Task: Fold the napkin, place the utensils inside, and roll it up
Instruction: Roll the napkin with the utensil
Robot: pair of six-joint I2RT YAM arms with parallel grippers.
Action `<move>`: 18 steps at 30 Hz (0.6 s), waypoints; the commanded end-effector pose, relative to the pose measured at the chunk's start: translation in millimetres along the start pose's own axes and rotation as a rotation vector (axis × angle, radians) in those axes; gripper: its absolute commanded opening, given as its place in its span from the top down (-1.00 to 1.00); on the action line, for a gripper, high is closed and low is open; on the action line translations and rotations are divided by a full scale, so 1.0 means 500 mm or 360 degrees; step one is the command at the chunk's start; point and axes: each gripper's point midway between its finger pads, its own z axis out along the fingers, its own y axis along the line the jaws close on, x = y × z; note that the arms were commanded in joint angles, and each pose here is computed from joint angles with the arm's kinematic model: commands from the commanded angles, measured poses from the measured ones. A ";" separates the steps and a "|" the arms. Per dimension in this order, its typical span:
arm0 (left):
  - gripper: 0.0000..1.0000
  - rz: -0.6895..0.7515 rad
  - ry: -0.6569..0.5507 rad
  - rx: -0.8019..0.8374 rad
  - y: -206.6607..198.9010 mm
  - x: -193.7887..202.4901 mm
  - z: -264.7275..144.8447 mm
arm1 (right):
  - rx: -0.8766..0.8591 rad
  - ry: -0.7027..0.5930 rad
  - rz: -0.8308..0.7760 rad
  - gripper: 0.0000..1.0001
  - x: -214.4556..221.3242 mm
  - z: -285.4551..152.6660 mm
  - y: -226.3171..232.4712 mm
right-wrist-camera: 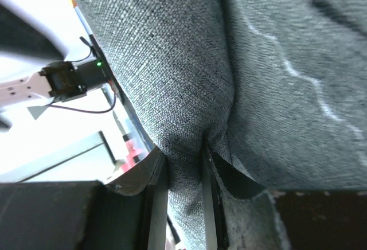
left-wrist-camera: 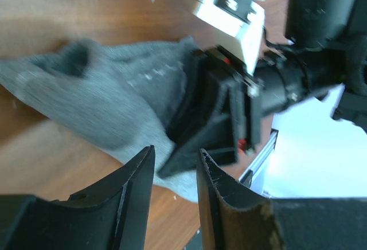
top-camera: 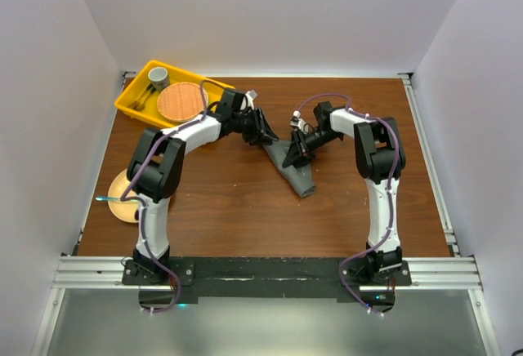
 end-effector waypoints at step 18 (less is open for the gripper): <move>0.25 -0.0086 -0.0068 -0.0007 0.061 -0.082 0.111 | 0.0653 -0.0154 -0.0113 -0.96 -0.029 -0.147 -0.029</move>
